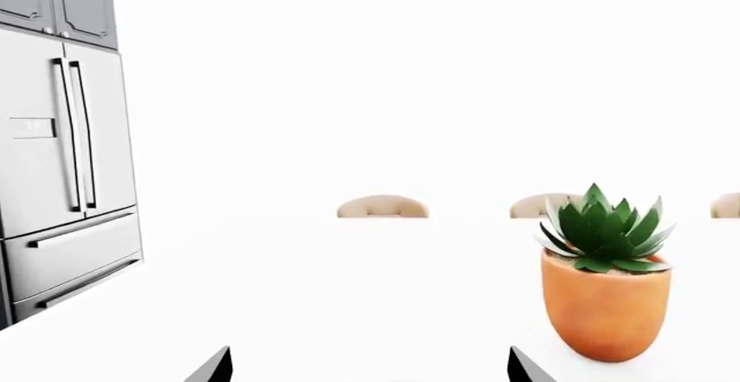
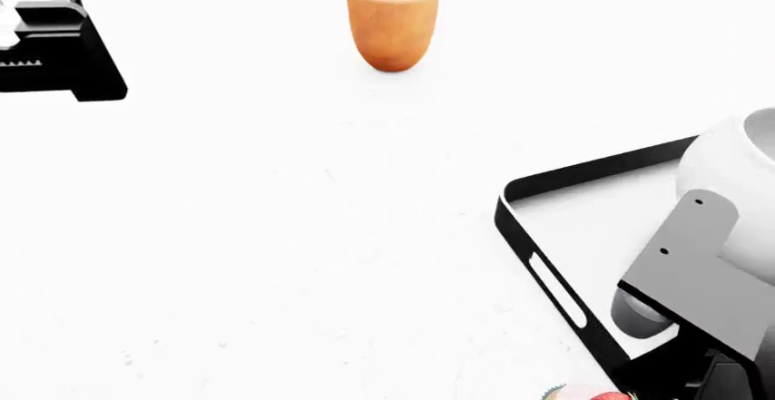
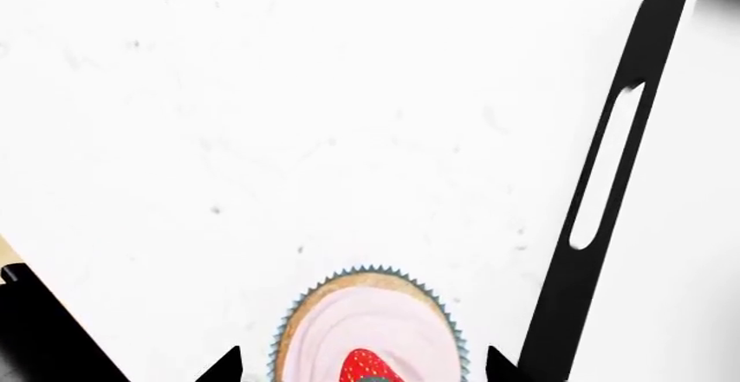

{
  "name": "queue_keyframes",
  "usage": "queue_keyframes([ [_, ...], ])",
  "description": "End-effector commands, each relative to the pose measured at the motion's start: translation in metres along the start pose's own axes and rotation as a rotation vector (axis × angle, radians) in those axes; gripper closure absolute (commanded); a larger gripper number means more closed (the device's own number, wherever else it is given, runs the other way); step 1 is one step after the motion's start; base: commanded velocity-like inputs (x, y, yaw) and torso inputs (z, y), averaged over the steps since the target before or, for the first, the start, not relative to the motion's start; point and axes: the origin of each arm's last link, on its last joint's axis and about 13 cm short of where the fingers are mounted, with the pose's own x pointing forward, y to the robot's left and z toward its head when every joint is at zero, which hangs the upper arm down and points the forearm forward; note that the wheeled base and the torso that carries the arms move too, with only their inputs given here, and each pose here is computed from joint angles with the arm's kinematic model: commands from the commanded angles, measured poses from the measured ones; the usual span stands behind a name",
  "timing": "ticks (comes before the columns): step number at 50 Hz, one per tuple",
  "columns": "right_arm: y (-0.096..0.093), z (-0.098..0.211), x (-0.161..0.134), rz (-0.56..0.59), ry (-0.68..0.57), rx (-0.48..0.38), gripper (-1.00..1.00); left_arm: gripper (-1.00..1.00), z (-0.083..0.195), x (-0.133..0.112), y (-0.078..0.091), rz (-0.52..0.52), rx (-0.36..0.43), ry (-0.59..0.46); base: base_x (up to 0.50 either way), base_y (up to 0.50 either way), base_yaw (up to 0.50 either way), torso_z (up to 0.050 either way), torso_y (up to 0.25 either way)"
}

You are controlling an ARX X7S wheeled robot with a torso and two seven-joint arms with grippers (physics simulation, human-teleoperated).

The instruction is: Pick up the bowl with cake and place it on the tray. Pick up the cupcake and place it on the tray.

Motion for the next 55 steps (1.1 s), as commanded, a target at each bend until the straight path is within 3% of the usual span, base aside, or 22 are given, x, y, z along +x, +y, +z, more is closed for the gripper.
queue_keyframes([
  [1, 0.0, -0.004, 0.006, 0.007, 0.014, 0.005, -1.0, -1.0, -0.001, 0.0, 0.0, -0.001, 0.001, 0.001, 0.0, 0.0, 0.0, 0.0, 0.0],
  [55, -0.001, -0.013, 0.022, 0.018, 0.053, 0.013, -1.0, -1.0, 0.0, -0.001, -0.001, -0.005, 0.002, 0.0, 0.0, 0.0, 0.0, 0.0, 0.0],
])
